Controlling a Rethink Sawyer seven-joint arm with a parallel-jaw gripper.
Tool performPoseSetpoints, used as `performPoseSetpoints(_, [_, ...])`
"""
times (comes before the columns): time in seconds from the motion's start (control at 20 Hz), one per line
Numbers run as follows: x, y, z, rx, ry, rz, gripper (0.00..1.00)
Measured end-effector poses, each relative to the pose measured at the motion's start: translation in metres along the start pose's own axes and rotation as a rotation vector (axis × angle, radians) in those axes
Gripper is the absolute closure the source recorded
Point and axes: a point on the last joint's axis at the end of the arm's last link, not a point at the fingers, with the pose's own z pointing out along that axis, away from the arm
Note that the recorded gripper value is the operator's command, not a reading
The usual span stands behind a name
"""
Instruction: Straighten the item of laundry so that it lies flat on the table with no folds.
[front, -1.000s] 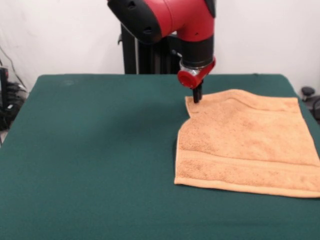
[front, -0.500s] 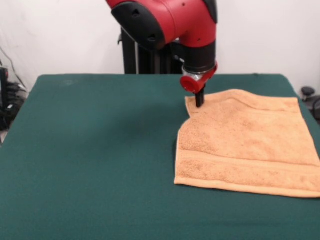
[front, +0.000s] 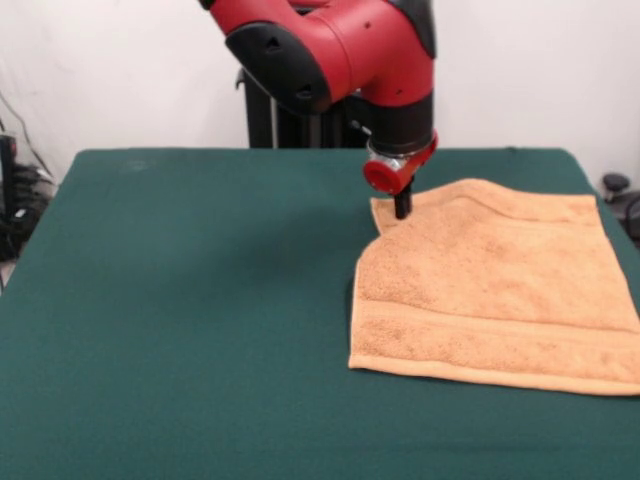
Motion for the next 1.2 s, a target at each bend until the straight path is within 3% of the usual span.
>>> performPoseSetpoints(0.4, [-0.007, 0.000, 0.001, 0.001, 0.059, 0.009, 1.00])
performPoseSetpoints(0.85, [-0.030, 0.001, 0.004, 0.018, 0.245, 0.006, 1.00])
performPoseSetpoints(1.2, [-0.036, 0.001, 0.006, 0.033, 0.316, 0.011, 1.00])
